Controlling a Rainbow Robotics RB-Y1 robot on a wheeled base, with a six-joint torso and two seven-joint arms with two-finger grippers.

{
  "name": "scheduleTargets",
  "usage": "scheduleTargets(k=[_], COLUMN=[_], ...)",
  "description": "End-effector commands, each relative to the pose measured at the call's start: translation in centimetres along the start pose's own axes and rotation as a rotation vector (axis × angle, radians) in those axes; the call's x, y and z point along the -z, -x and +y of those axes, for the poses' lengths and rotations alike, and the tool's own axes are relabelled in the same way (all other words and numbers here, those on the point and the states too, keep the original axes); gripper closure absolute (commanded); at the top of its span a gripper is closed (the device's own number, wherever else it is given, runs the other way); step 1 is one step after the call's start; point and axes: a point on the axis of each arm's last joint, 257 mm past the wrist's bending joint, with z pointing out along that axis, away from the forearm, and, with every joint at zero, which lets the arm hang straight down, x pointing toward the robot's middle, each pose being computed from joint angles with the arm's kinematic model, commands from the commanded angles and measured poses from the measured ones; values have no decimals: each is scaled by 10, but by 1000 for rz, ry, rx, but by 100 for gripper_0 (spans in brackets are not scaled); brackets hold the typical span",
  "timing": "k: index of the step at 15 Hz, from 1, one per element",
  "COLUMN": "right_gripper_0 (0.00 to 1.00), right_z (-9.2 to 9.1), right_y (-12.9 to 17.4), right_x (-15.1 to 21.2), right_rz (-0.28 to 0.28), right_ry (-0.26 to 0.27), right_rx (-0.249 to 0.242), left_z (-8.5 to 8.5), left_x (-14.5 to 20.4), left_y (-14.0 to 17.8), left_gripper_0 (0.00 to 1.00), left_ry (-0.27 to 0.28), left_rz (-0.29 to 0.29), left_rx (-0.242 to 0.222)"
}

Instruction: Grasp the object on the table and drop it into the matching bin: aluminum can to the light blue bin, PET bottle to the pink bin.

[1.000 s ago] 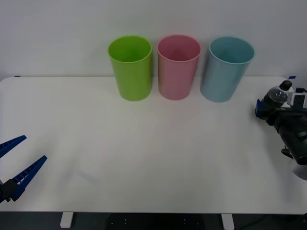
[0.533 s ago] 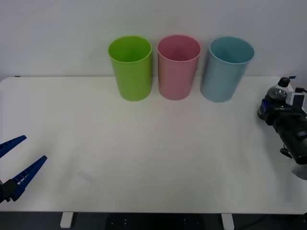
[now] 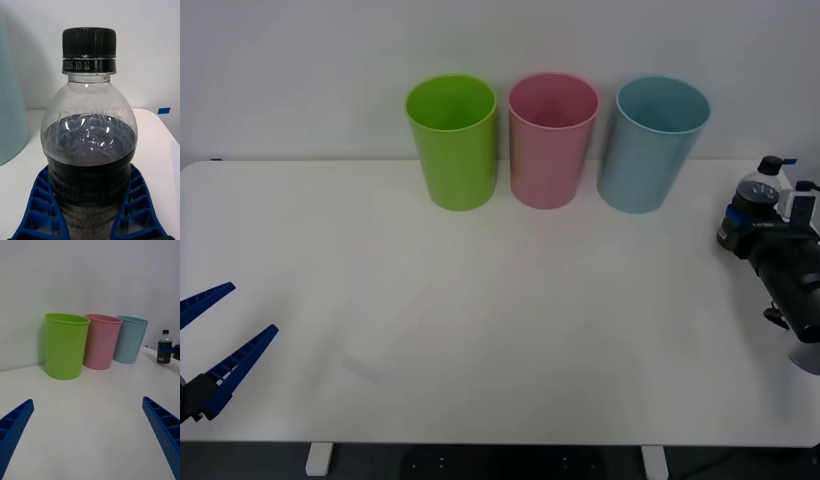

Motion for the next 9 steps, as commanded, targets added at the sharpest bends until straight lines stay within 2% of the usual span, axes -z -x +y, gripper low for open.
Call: scheduleTargets(k=[1, 3, 5, 9], right_gripper_0=[100, 100, 100, 100], right_z=[2, 7, 19, 40], right_y=[6, 9, 12, 21], right_x=[10, 24, 37, 72], right_rz=[-26, -48, -62, -84], right_ry=[15, 35, 69, 152], right_rx=[10, 16, -15, -46], left_z=[0, 0, 0, 0], left_x=[0, 0, 0, 0], left_y=[0, 0, 0, 0], left_gripper_0=[0, 0, 0, 0], left_ry=[0, 0, 0, 0], left_rz=[0, 0, 0, 0], left_rx=[0, 0, 0, 0])
